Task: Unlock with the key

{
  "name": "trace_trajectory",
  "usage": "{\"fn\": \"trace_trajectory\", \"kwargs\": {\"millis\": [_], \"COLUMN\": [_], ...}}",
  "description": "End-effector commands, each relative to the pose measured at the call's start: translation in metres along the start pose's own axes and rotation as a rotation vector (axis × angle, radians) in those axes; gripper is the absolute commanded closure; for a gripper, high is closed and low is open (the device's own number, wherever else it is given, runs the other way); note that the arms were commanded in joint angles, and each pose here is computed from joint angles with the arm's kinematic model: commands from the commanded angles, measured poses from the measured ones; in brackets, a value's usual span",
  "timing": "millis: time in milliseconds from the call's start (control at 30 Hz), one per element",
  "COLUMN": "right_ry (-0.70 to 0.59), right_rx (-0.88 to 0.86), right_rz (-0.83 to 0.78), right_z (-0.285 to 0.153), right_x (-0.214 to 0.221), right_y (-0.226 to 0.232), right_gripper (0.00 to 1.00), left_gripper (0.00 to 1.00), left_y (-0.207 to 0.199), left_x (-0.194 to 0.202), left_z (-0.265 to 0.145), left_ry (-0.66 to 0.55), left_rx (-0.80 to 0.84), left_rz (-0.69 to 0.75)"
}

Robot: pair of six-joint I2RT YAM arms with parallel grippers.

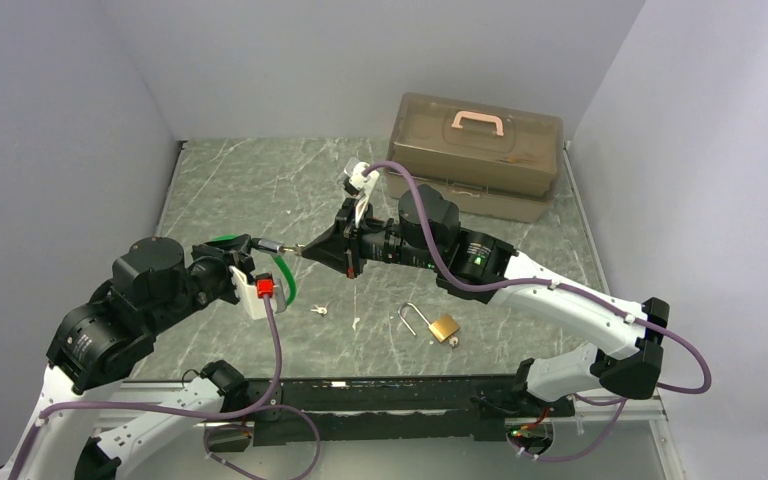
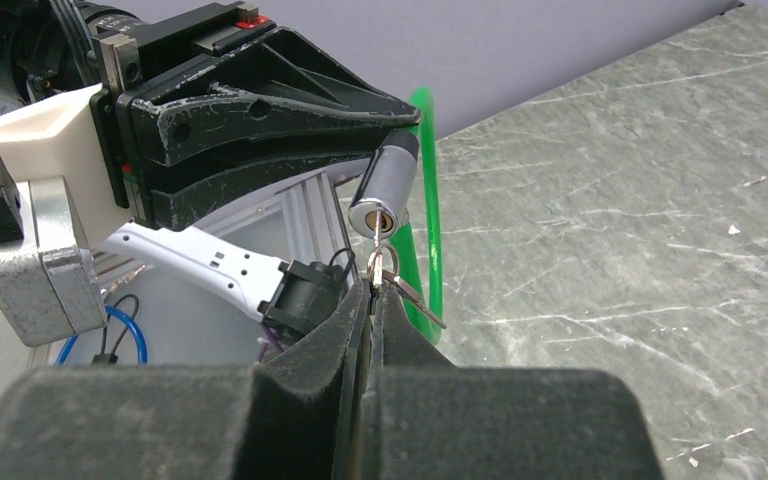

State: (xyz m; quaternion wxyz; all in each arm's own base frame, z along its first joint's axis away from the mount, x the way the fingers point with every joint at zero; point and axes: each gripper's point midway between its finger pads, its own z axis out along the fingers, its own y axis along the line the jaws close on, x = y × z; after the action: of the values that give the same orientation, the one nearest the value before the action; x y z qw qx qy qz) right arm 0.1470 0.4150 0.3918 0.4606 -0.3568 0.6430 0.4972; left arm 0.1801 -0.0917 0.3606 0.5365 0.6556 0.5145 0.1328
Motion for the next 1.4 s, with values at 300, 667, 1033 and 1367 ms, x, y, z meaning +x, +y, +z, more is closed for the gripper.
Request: {"fn": "trace_trajectory", "kwargs": {"millis": [300, 667, 1033, 1367], "right_ry": [-0.066, -0.070, -0.034, -0.001], "right_rx": [0.004, -0.007, -0.003, 0.063], "right_rz": [0.002, -0.003, 0.027, 0.051], "right_z": [-0.009, -0.007, 0.013, 0.019], "right_x": [-0.017, -0.021, -0.012, -0.004], "right_y": [0.002, 0.004, 0.000, -0.013], "right_gripper": [1.00, 1.00, 1.00, 1.00], "left_gripper": [1.00, 1.00, 1.00, 1.00], "left_y": [0.025, 0.027, 0.031, 0.029], "left_x": [-0.018, -0.020, -0.023, -0.010], "left_z": [-0.010, -0.009, -0.006, 0.004], "left_ry": [-0.079, -0.082, -0.085, -0.018], "left_rx": [-0.089, -0.086, -0.078, -0.076], "left_rz": [-0.005, -0.008, -0.027, -0.008]}}
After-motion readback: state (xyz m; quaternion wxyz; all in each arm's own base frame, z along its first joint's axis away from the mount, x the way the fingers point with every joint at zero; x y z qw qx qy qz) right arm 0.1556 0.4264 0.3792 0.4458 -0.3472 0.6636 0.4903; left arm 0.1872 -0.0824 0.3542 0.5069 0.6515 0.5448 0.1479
